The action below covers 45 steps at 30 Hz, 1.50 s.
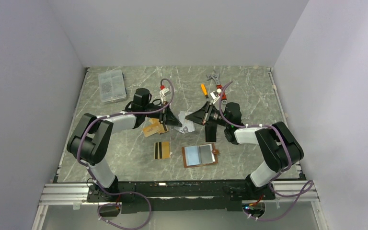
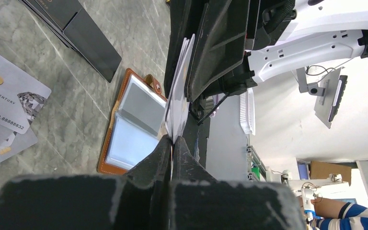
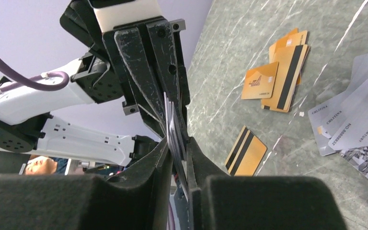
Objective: Put the credit cards into the card holder
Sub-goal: Place the credit card at the center of the board.
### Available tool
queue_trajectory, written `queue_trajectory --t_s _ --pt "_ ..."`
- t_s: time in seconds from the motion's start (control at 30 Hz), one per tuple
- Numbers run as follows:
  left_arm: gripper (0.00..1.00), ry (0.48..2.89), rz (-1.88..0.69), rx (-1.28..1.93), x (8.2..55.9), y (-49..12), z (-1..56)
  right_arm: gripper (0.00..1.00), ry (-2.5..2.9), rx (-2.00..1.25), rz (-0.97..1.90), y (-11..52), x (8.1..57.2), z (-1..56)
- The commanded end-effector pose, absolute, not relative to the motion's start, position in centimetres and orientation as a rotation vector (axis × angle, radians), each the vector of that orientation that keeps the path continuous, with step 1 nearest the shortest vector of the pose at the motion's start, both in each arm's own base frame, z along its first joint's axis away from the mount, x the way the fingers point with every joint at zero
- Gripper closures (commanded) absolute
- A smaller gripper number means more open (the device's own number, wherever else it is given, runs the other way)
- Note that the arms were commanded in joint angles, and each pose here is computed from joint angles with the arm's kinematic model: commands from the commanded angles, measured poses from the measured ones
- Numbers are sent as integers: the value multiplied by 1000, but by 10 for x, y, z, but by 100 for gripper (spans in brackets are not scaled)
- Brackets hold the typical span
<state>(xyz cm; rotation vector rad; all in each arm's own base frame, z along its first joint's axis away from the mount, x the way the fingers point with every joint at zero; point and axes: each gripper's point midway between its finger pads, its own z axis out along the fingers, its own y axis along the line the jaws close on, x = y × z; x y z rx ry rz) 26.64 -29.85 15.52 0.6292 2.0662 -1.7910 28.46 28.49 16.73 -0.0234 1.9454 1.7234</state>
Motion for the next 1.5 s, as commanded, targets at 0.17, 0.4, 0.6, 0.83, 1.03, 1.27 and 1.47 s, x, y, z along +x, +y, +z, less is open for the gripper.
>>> queue_trajectory --t_s 0.17,0.4,0.6,0.83,1.03,1.27,1.47 --pt "100 1927 -1778 619 292 -286 186 75 1970 -126 1889 288 251 162" --pt "100 1920 -1796 619 290 -285 188 87 1920 -109 1922 285 250 170" --pt "100 1922 -1790 627 284 -283 188 72 1858 -88 1928 271 258 184" --pt "100 1905 -1805 619 283 -284 196 52 1969 -172 1754 266 265 174" --pt "100 1902 -1812 622 280 -285 198 47 1989 -200 1595 261 278 178" --pt "100 1899 -1814 629 280 -286 200 55 1911 -194 1691 269 284 192" --pt "100 1903 -1819 630 279 -286 200 75 1872 -183 1739 272 283 193"
